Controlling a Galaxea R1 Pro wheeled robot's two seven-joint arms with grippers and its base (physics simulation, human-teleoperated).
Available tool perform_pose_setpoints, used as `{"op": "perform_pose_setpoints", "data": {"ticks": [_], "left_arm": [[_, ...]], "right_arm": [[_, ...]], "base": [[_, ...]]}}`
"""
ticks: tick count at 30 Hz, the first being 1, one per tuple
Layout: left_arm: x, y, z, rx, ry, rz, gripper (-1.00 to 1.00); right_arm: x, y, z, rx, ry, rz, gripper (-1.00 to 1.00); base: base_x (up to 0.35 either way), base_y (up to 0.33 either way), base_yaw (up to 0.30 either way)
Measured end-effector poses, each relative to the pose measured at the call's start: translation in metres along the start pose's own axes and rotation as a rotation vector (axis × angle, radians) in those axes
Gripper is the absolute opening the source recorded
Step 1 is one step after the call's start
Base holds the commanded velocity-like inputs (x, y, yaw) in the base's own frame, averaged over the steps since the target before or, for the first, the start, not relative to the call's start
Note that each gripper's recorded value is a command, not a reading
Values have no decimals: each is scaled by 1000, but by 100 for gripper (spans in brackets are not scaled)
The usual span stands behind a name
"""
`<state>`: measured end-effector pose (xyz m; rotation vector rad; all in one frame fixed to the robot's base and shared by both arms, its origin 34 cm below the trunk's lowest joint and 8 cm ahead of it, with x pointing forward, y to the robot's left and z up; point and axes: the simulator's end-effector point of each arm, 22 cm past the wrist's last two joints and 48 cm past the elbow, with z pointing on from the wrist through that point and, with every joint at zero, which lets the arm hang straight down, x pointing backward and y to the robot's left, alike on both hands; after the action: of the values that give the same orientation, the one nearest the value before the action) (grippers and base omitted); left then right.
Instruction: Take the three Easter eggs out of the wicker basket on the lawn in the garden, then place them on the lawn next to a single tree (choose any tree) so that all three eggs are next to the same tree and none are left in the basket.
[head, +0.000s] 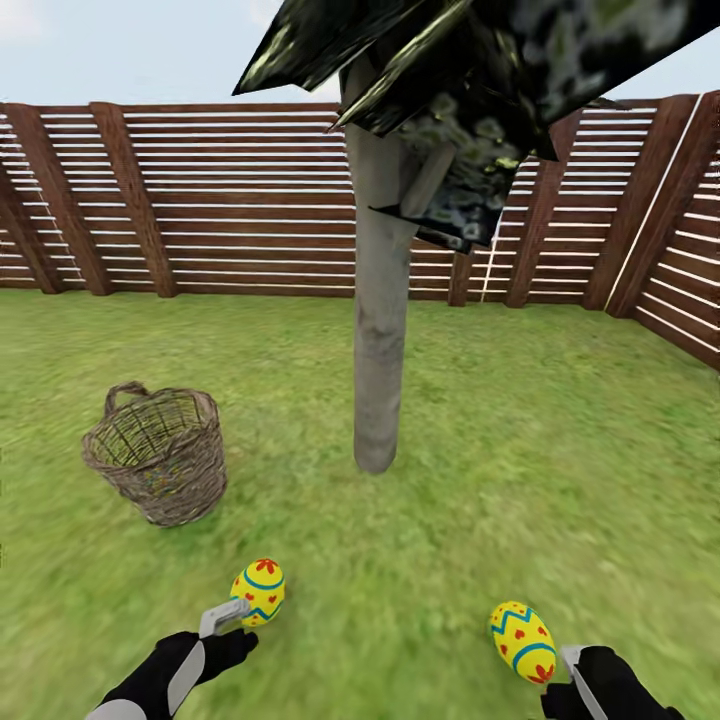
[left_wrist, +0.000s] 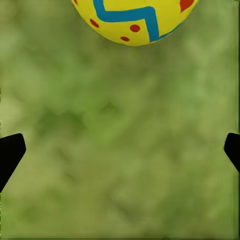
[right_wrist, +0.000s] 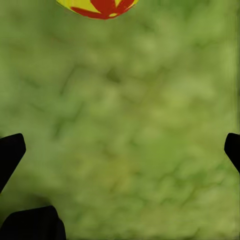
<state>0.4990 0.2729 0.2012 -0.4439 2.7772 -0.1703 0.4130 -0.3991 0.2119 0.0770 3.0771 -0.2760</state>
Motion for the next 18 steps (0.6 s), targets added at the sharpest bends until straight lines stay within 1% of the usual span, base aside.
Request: {"op": "perform_pose_setpoints", "data": {"ticks": [2, 4, 18], "left_arm": [[-3, -3, -3, 13, -8, -30, 100], [-6, -5, -5, 21, -16, -42, 100], [-29, -14, -24, 42, -70, -41, 100]], "right_arm": [[-2, 0, -3, 0, -8, 1, 100], [-5, 0, -5, -1, -16, 3, 100], [-21, -3, -25, -1, -69, 10, 100]], "base": [[-228, 204, 0], [-218, 235, 0], [-215, 242, 0]]}}
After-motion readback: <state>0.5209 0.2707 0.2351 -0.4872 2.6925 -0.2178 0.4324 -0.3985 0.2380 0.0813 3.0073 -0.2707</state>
